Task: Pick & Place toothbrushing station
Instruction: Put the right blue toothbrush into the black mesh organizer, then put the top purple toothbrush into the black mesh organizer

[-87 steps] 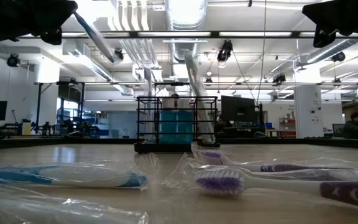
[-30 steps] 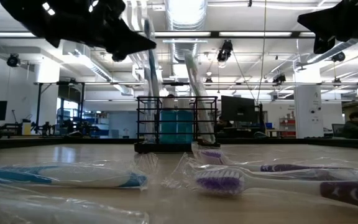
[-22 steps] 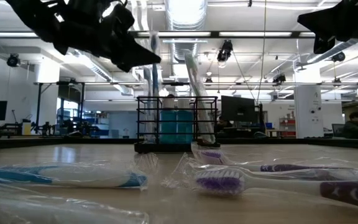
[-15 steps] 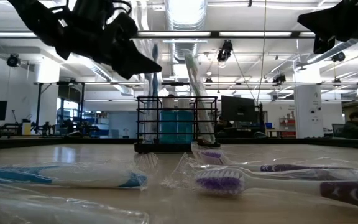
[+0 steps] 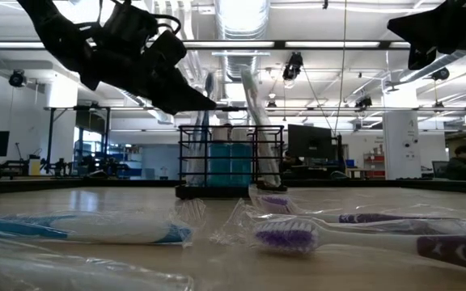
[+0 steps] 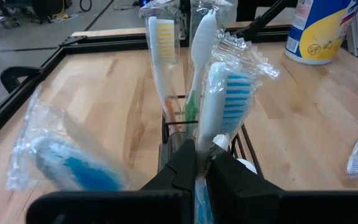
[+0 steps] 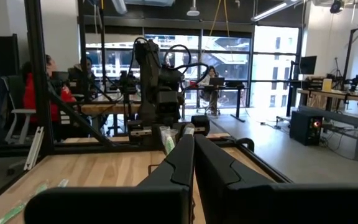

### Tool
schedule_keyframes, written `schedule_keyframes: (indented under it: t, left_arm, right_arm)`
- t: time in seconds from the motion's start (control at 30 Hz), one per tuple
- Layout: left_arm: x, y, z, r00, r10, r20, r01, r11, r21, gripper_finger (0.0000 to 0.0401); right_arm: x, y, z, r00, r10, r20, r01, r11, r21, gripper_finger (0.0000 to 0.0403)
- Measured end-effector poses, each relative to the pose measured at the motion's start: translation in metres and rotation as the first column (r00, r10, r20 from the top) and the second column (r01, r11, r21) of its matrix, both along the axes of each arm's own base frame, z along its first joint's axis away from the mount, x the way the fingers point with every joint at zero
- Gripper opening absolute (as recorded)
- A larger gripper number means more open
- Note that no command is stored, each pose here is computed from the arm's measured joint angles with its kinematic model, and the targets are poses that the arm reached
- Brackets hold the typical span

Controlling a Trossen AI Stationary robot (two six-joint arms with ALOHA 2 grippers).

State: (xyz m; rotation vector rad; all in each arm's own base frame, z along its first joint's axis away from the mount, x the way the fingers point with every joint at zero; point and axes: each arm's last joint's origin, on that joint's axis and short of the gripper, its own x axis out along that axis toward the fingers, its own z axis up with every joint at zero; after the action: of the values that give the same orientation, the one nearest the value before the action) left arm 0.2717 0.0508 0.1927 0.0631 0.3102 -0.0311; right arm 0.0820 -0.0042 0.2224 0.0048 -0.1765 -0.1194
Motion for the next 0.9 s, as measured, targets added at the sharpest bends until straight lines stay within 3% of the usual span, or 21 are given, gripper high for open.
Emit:
schedule_keyframes:
  t: [0.27,0.9]
  left_arm:
    - [-0.003,-0.001,0.001,1.0,0.001,-0.019,-0.002,0.999,-0.033,0.0058]
    - [-0.013,-0.004,0.019,1.0,-0.009,0.019,0.011,0.998,-0.06,0.0253]
  right_arm:
    - [0.0,0.0,0.0,1.0,0.0,-0.001,0.0,1.0,0.001,0.0008]
    - [0.0,0.0,0.0,1.0,0.0,-0.004,0.0,1.0,0.001,0.0008]
